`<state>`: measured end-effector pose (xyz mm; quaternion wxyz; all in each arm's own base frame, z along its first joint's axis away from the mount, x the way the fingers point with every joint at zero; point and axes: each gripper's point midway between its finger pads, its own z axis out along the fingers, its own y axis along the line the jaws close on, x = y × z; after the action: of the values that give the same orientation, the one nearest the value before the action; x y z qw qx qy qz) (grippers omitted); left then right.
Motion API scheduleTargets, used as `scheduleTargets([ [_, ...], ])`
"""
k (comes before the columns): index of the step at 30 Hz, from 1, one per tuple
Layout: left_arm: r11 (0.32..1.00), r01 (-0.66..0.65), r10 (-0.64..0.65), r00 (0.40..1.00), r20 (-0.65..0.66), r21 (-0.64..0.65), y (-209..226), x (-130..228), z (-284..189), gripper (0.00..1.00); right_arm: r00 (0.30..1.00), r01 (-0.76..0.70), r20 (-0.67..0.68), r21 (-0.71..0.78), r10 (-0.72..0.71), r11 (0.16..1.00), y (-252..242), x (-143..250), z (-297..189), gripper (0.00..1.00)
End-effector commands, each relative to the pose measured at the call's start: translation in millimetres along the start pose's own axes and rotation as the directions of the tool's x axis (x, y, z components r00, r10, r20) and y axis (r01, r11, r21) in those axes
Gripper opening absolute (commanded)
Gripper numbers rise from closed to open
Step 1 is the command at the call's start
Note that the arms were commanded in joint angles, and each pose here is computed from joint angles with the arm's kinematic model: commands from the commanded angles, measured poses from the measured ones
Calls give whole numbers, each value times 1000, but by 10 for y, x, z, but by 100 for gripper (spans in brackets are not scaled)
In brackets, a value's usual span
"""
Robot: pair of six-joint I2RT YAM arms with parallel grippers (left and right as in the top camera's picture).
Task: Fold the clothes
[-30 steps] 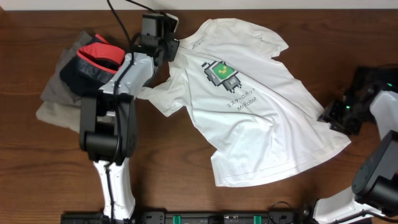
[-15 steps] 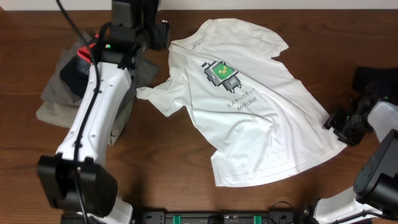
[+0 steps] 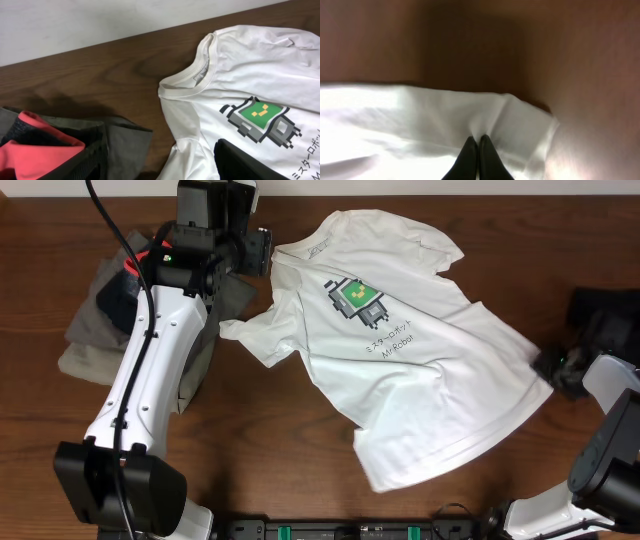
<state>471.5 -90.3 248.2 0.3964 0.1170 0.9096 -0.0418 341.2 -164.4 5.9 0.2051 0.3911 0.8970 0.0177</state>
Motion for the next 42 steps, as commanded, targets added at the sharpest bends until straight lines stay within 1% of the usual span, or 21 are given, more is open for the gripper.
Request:
scheduleTargets([
  [1,1000,15,-15,999,35,2,10,-103,-128,70,985,-9,174,-75,22,997,233,-595,-151,1],
  [4,999,42,-42,999,35,3,9,-102,-128,70,939,51,344,-126,-4,991,448,-1126,-351,1],
  [6,999,48,-48,998,34,4,8,-100,-128,70,904,70,428,-138,-4,988,541,-1423,-467,1],
  [9,998,68,-68,997,33,5,7,-98,-128,70,877,95,480,-146,-14,985,639,-1700,-538,1],
  [11,997,70,-70,997,30,21,-21,-92,-128,71,870,143,490,-156,-50,977,733,-1800,-541,2],
  [12,997,70,-71,997,28,26,-30,-89,-129,71,869,166,490,-160,-68,973,769,-1827,-529,15],
  [13,997,70,-71,997,26,28,-33,-83,-128,71,871,183,483,-162,-84,970,793,-1827,-511,41],
  [14,997,70,-71,997,22,29,-37,-75,-128,71,876,187,473,-159,-92,969,790,-1809,-501,58],
  [15,997,71,-71,997,19,30,-38,-67,-128,71,883,185,459,-152,-97,971,771,-1777,-482,66],
  [16,997,71,-72,997,13,30,-39,-53,-128,71,891,184,443,-146,-102,972,751,-1739,-463,71],
  [18,997,72,-72,997,-4,31,-45,-12,-128,72,918,168,383,-136,-104,976,677,-1606,-406,78],
  [19,997,73,-73,997,-13,37,-57,10,-128,72,931,160,350,-131,-105,978,644,-1531,-384,79],
  [23,992,82,-75,994,-81,94,-166,168,-143,83,979,145,168,-186,-114,972,646,-1098,-296,81],
  [28,979,120,-80,970,-228,167,-328,544,-171,84,992,98,-47,-247,-113,964,661,-589,-280,78],
  [31,959,152,-75,949,-306,238,-475,815,-109,84,981,104,-127,-295,-147,950,722,-375,-316,77],
  [34,932,111,21,933,-358,345,-666,1087,5,84,964,117,-185,-356,-192,927,833,-185,-370,77],
  [37,918,49,129,901,-415,393,-784,1396,173,84,946,107,-245,-384,-213,917,906,-8,-417,77],
  [39,923,41,160,864,-477,383,-795,1617,276,81,929,104,-286,-407,-235,908,957,125,-460,76],
  [40,925,48,165,843,-512,376,-795,1724,317,79,918,96,-316,-411,-241,906,970,206,-486,76],
  [42,924,69,167,812,-560,376,-806,1866,355,77,890,100,-373,-400,-261,911,949,374,-529,74],
])
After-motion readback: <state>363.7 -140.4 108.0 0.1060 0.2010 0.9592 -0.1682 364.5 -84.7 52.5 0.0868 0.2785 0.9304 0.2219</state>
